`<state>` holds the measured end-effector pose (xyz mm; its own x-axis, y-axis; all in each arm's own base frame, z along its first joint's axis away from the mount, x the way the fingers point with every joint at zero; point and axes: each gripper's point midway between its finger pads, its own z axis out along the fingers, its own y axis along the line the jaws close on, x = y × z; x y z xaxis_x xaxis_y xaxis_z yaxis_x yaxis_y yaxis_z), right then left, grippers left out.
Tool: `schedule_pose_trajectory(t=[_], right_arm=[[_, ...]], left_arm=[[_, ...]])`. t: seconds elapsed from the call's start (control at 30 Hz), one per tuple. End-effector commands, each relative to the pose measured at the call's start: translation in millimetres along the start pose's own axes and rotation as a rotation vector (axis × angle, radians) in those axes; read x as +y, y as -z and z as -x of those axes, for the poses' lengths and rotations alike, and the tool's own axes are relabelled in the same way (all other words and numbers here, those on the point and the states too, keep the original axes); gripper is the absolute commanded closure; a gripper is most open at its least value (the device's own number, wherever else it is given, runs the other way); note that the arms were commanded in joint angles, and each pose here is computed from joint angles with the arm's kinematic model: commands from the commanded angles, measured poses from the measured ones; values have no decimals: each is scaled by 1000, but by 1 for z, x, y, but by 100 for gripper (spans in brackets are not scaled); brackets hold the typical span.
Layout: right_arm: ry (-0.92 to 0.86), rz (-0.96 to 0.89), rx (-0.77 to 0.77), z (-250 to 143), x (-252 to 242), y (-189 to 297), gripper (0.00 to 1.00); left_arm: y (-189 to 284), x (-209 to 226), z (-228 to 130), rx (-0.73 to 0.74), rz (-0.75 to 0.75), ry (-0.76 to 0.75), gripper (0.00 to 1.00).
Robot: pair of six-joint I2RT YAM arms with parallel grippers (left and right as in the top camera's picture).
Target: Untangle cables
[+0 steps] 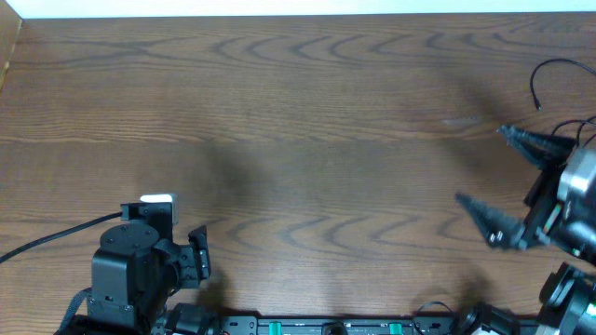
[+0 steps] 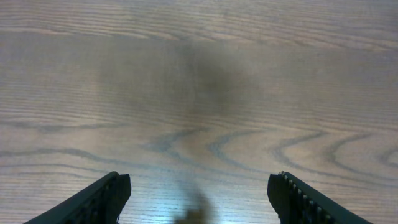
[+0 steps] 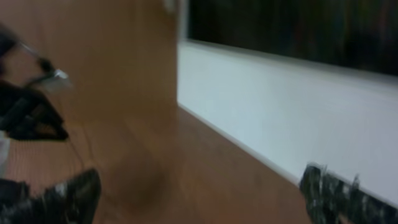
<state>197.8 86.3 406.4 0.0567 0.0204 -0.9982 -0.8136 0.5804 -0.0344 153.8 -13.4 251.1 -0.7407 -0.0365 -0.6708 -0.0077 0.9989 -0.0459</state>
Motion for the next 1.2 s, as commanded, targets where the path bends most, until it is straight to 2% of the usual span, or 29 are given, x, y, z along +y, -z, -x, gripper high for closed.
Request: schedule_pose_trajectory(t=[0.0, 0.17, 0.4, 0.6, 0.73, 0.83, 1.0, 1.1, 1.17], right_arm=[[10, 68, -31, 22, 33, -3, 1], [113, 115, -85, 50, 67, 0, 1], [224, 209, 10, 40, 113, 8, 1], [258, 211, 6, 45, 140, 14, 1], [257, 208, -5, 46, 141, 14, 1], [175, 195, -34, 49, 131, 12, 1], [-112, 117, -90, 40, 82, 4, 1], [-304, -18, -117, 20, 37, 0, 1], [-437, -176, -118, -5, 1, 2, 1]], left_arm=[[-1, 4, 0, 0, 20, -3, 24], [-1, 4, -1, 4, 21, -3, 24], [-1, 4, -1, 3, 21, -3, 24], [-1, 4, -1, 3, 21, -3, 24], [-1, 4, -1, 3, 21, -3, 24], [-1, 4, -1, 3, 21, -2, 24], [-1, 4, -1, 3, 21, -2, 24], [-1, 4, -1, 3, 21, -2, 24], [-1, 4, -1, 3, 21, -2, 24]])
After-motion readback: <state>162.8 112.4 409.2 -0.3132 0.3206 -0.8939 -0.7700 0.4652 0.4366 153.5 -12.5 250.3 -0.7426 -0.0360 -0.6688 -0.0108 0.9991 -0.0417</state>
